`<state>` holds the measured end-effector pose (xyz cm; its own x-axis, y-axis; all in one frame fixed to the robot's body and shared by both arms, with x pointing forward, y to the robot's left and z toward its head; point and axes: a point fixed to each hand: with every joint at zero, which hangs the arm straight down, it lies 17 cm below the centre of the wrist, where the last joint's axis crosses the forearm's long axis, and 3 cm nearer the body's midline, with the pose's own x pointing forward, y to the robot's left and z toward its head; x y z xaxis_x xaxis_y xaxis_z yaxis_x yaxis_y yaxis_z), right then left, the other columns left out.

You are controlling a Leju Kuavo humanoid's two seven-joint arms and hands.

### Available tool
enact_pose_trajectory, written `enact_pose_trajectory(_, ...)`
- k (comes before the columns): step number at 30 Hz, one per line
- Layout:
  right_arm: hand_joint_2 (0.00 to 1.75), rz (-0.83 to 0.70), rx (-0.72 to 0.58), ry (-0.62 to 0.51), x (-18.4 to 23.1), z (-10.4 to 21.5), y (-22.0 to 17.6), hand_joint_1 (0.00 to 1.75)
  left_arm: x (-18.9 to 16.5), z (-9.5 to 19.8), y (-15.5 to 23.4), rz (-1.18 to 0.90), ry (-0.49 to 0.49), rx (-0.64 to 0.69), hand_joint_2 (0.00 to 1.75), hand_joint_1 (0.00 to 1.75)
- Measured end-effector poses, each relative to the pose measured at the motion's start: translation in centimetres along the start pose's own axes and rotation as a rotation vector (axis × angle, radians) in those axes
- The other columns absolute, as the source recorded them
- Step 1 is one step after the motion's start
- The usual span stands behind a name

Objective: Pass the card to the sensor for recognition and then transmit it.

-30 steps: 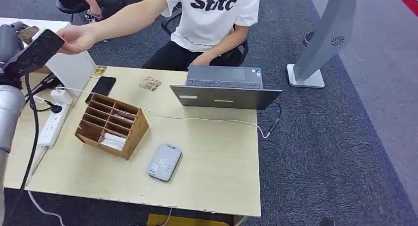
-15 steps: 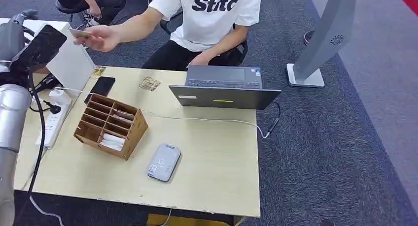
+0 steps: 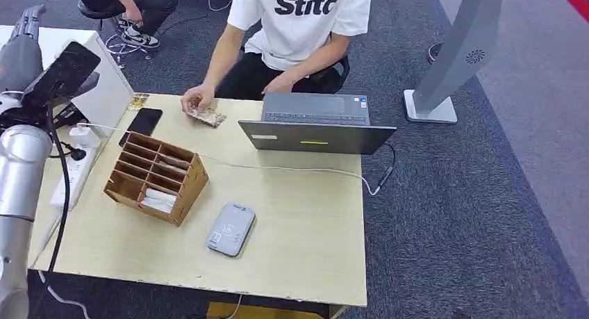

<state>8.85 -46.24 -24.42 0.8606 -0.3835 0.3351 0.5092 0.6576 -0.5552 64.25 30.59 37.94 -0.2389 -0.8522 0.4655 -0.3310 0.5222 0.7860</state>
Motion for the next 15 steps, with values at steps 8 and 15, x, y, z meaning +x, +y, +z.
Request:
enact_pose_trajectory(8,1.75,-0.041,-0.009,0.033,-0.9,0.1,-0.1,0.0,-0.2,4.9,-1.7,0.098,-0.078,0.028,1.75,0.0)
enact_pose_trajectory(15,1.75,-0.062,-0.033,0.098,-3.7,0.4,-0.6,0.0,-5.4,18.7,-4.2,0.145,-0.072,0.085,1.75,0.0)
